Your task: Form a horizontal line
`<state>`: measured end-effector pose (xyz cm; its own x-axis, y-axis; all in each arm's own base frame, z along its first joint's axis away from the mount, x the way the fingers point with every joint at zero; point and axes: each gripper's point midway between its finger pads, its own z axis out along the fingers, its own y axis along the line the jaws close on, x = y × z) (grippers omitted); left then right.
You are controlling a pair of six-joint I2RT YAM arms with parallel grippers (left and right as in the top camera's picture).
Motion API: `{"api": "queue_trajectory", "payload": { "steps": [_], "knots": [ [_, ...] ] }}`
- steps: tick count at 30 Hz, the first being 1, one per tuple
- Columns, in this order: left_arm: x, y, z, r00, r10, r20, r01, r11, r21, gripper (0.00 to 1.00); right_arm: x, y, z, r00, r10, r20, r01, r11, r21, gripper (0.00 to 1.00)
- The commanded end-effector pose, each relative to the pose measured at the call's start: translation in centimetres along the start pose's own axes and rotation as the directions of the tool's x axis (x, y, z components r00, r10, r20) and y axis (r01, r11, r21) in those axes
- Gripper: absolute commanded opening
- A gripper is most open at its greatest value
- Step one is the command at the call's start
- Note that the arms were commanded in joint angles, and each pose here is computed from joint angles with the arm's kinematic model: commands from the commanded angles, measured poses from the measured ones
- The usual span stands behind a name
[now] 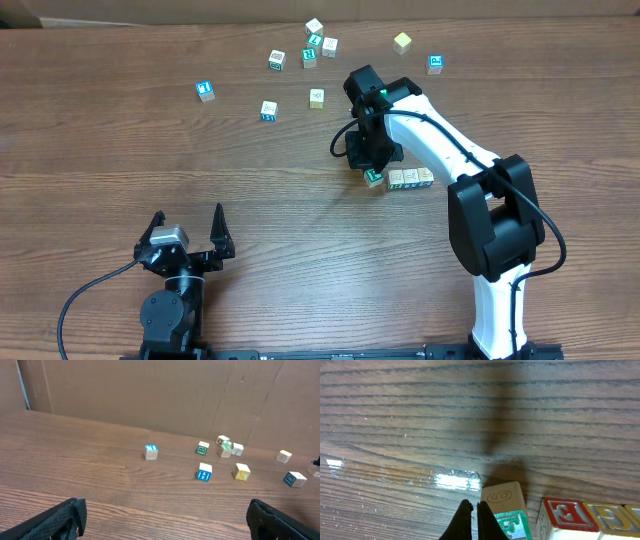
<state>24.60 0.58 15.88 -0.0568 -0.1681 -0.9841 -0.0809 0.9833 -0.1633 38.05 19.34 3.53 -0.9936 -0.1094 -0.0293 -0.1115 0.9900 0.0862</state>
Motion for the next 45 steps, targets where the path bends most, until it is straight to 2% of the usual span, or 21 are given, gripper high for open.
{"api": "queue_trajectory", "payload": {
  "steps": [1,9,20,45],
  "knots": [
    [-0.1,0.2,0.0,1.0,0.02,0.008,-0.02,1.0,-0.006,1.0,0.2,0.1,-0.7,1.0,-0.001,0.01,0.001,1.0,0.002,0.04],
    [-0.1,0.2,0.0,1.0,0.02,0.008,-0.02,1.0,-0.006,0.99,0.2,-0.4,-0.7,1.0,0.025,0.011,-0.026,0.999,0.03,0.04],
    [-0.1,0.2,0.0,1.0,0.02,0.008,-0.02,1.0,-0.006,1.0,-1.4,-0.8,-0.8,0.996,0.021,0.084,-0.026,0.998,0.058,0.04],
    [-0.1,0.2,0.0,1.0,0.02,0.008,-0.02,1.0,-0.006,1.0,-1.5,-1.2,0.6,0.994,0.02,0.104,-0.028,0.997,0.07,0.04]
  ]
}}
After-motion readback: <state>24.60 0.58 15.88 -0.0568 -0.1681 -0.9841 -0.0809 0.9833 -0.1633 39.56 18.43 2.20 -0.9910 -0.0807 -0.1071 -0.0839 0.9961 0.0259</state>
